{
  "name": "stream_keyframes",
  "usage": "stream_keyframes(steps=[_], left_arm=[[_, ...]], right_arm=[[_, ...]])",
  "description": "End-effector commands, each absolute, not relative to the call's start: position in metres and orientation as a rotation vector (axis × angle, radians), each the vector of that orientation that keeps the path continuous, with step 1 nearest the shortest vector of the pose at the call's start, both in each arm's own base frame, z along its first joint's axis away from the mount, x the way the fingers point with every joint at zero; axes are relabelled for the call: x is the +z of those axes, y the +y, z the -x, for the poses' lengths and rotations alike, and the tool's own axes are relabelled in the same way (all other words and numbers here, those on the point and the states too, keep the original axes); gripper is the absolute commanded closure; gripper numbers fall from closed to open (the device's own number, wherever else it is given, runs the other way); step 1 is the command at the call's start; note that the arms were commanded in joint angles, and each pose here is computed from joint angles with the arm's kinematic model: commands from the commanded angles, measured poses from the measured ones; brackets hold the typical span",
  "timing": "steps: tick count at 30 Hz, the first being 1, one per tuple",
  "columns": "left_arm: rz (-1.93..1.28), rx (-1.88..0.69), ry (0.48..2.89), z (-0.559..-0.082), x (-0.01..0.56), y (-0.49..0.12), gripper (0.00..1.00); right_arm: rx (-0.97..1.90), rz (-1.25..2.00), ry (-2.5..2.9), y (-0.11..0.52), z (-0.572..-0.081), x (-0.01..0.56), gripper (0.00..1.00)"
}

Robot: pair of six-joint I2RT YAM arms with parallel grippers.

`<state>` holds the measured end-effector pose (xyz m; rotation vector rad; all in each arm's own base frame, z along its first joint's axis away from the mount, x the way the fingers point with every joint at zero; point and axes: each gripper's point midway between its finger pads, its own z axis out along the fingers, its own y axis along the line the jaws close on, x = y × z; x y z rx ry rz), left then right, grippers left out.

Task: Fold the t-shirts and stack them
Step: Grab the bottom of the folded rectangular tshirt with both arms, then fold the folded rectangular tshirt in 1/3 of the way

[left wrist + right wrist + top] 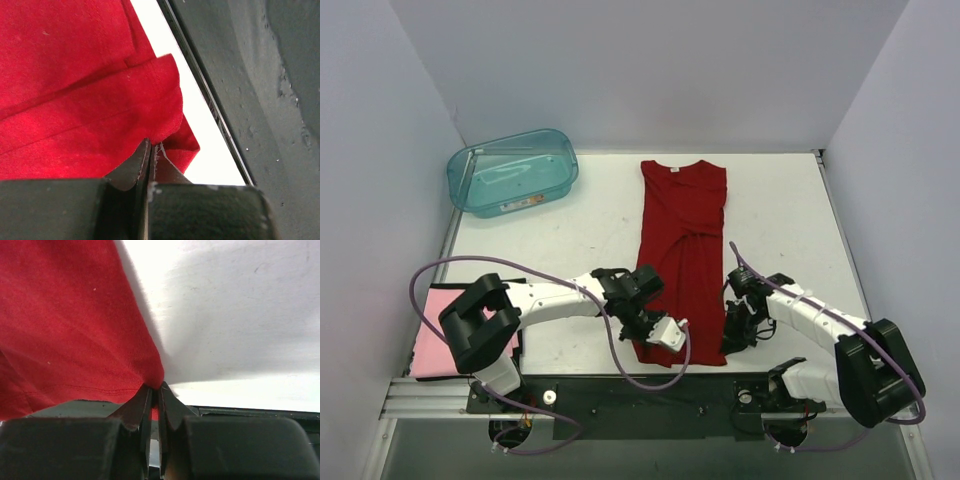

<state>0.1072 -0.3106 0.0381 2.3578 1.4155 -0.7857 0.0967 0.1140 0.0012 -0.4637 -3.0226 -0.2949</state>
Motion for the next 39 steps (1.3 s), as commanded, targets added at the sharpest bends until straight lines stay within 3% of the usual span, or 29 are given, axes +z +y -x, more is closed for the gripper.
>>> stream_keyframes(steps=[1, 5, 9, 21, 32, 39], left_arm=[[-2.257, -0.908, 1.509, -0.104, 0.064, -0.321, 1.00], [-2.170, -0.969, 1.620, -0.116, 0.081, -0.318, 1.00], [-1.998, -1.020, 1.699, -0.153, 0.116, -0.332, 1.00], [-1.593, -0.862, 1.797, -0.322, 0.156, -0.359, 1.00], [-1.244, -0.660, 1.911, -0.444, 0.145, -0.355, 1.00], [-1.192, -0.617, 1.956, -0.478, 0.121, -0.356, 1.00]], right_arm=[[-0.389, 0.423, -3.035, 0.120, -0.097, 0.018, 1.00], [-0.425, 0.389, -3.041, 0.121, -0.093, 0.040, 1.00], [-0.513, 0.405, -3.103, 0.126, -0.124, 0.066, 1.00], [-0.567, 0.433, -3.335, 0.104, -0.299, 0.129, 1.00], [-0.610, 0.520, -3.311, 0.092, -0.399, 0.115, 1.00], [-0.604, 0.526, -3.280, 0.090, -0.434, 0.087, 1.00]])
